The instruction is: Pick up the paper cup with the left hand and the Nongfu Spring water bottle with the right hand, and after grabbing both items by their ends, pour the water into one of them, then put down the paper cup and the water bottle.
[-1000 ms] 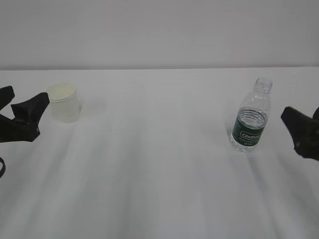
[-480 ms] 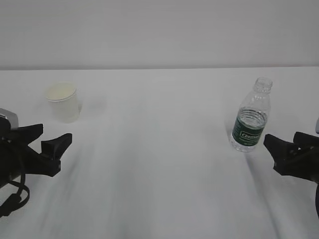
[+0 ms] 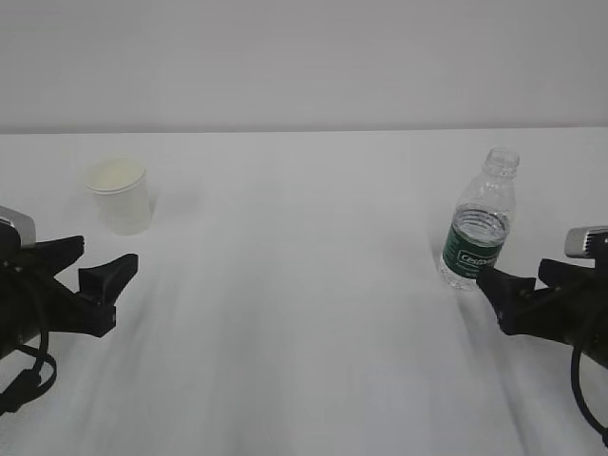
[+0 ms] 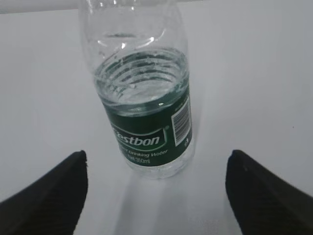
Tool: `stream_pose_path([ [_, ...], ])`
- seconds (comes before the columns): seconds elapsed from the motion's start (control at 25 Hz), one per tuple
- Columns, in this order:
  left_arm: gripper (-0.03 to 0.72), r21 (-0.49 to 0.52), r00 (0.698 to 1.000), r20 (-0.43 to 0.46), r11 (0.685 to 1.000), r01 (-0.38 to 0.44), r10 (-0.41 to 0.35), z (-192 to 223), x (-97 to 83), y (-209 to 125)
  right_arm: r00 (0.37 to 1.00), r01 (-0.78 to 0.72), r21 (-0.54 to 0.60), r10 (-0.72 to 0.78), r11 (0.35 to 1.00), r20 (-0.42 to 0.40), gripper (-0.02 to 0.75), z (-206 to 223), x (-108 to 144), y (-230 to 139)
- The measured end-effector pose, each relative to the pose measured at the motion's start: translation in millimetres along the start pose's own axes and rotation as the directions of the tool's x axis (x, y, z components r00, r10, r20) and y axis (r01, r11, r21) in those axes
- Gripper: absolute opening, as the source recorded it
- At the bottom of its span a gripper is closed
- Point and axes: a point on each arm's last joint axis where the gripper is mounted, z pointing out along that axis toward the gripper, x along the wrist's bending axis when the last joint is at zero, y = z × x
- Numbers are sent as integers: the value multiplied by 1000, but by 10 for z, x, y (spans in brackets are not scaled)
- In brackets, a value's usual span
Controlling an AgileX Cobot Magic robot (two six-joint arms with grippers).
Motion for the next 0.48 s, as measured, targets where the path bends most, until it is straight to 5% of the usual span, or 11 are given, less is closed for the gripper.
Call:
stream_pose_path([
  [0.48, 524, -2, 1000, 0, 1000, 0, 0, 0, 0, 1, 1000, 4, -4, -4, 1000, -6, 680, 338, -74, -34],
])
